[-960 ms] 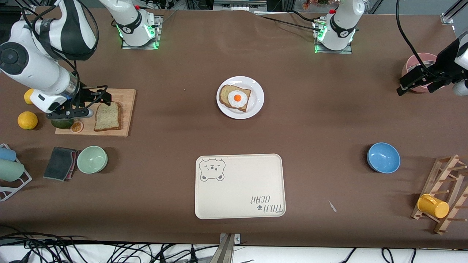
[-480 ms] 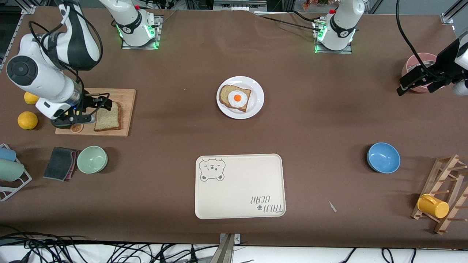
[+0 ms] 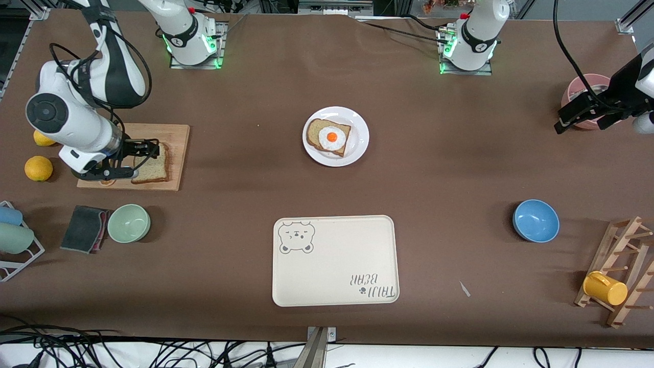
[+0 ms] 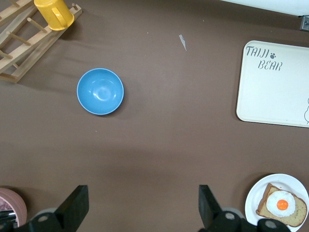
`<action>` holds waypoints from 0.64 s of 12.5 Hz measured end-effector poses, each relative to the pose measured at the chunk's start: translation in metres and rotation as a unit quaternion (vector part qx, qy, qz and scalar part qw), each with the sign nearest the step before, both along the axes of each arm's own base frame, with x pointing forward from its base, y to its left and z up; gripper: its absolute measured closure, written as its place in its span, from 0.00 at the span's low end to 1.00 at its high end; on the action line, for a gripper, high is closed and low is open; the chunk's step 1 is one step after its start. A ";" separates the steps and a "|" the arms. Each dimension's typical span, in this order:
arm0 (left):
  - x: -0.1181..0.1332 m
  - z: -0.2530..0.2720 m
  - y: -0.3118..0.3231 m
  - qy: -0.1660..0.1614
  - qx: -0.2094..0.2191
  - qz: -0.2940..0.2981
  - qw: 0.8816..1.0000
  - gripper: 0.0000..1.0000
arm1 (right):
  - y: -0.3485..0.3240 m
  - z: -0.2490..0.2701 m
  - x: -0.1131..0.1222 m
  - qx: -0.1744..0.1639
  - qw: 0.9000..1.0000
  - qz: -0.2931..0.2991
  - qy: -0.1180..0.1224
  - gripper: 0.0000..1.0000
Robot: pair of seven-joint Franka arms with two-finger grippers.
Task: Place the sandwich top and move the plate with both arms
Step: 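Move the right gripper down over the bread slice on the board, then close the right gripper on the bread slice edge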
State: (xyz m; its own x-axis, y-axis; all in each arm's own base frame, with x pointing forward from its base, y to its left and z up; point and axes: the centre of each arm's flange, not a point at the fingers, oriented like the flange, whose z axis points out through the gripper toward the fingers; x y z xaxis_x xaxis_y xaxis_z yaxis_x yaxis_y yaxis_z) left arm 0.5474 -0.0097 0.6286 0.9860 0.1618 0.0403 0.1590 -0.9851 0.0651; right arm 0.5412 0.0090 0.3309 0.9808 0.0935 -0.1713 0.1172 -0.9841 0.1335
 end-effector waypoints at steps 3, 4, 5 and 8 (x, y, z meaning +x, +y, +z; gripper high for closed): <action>0.000 0.000 0.000 0.000 0.000 0.000 1.000 0.00 | 0.004 -0.029 -0.001 -0.011 1.000 -0.019 0.015 0.00; 0.000 0.000 0.000 0.000 0.000 0.000 1.000 0.00 | 0.004 -0.040 -0.002 -0.012 1.000 -0.021 0.017 0.00; 0.000 0.000 0.000 0.000 0.000 0.000 1.000 0.00 | 0.005 -0.050 -0.004 -0.010 1.000 -0.018 0.011 0.00; 0.000 0.000 0.000 0.000 0.000 0.000 1.000 0.00 | 0.009 -0.082 -0.019 -0.003 1.000 -0.026 0.006 0.05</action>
State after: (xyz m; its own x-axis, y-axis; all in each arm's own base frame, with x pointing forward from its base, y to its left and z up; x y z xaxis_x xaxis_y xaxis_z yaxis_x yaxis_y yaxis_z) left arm 0.5475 -0.0094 0.6286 0.9859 0.1624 0.0402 0.1596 -0.9850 0.0651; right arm 0.5221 0.0178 0.2492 0.9823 0.0413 -0.1827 0.0674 -0.9880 0.1392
